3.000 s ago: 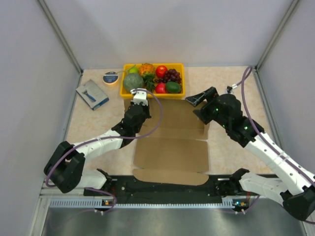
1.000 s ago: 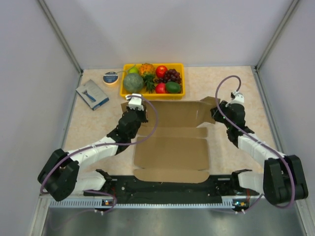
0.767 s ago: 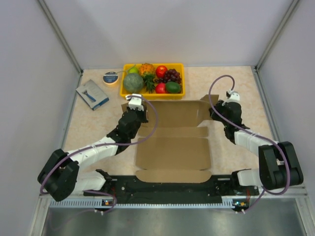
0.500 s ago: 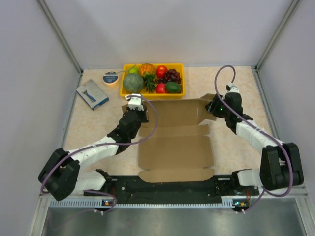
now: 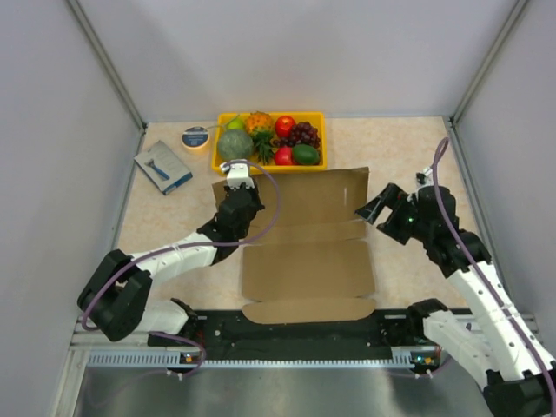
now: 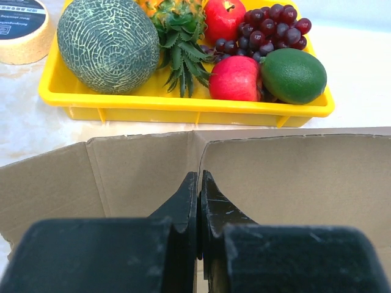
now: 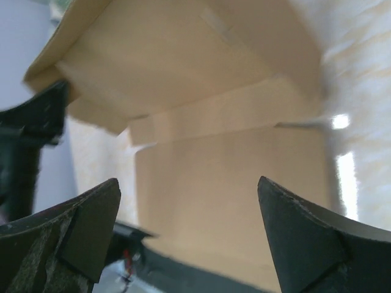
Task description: Fold the paper box
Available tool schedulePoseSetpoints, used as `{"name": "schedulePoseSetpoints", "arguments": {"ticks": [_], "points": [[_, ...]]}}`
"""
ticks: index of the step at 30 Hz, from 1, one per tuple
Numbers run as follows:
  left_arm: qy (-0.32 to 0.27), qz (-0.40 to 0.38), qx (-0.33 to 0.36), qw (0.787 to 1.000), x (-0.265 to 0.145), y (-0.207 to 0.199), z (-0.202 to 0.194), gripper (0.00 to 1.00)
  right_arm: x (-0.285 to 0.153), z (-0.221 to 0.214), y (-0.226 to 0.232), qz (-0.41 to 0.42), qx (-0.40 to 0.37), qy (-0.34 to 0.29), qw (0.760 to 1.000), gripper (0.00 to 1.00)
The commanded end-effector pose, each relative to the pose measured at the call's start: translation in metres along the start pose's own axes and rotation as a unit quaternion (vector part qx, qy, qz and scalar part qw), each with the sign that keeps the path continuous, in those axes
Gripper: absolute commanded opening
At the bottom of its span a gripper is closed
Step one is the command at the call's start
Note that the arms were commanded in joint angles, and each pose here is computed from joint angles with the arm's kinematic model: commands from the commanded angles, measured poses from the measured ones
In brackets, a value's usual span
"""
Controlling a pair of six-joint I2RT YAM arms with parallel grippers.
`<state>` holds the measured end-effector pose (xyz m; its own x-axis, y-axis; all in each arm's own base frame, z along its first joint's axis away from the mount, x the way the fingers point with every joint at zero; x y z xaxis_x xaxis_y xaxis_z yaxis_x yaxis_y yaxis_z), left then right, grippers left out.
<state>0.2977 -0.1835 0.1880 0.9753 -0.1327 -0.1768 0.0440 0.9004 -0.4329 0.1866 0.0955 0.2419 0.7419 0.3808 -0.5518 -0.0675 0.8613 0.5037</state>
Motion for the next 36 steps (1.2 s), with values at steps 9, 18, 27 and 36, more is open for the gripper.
{"name": "schedulePoseSetpoints", "arguments": {"ticks": [9,18,27,36], "points": [[-0.061,-0.002,0.02,0.998,-0.002,-0.006,0.02,0.0,0.02,0.056,0.138,0.104,0.313,-0.075,0.941,0.92],[-0.076,-0.018,0.031,0.996,-0.006,-0.014,0.022,0.0,0.092,0.075,0.163,0.057,0.4,-0.066,0.912,0.58],[-0.083,-0.033,0.025,0.996,-0.002,-0.021,0.017,0.0,0.126,0.072,0.177,0.032,0.421,-0.043,0.905,0.42],[-0.088,-0.046,0.011,0.995,0.006,-0.034,0.013,0.0,0.139,0.064,0.171,-0.003,0.417,-0.059,0.907,0.38]]}}
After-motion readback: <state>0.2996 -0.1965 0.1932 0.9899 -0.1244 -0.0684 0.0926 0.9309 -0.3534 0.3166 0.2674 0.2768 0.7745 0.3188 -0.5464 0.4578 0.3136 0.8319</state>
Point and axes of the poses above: each gripper's point midway between its finger pads, its own x axis out along the fingers, its own y axis along the line the jaws close on, z = x × y, the point moved 7 cm from there along -x, back along the fingers, and after that the axes turned 14 degrees about -x, right-handed, at the moved point
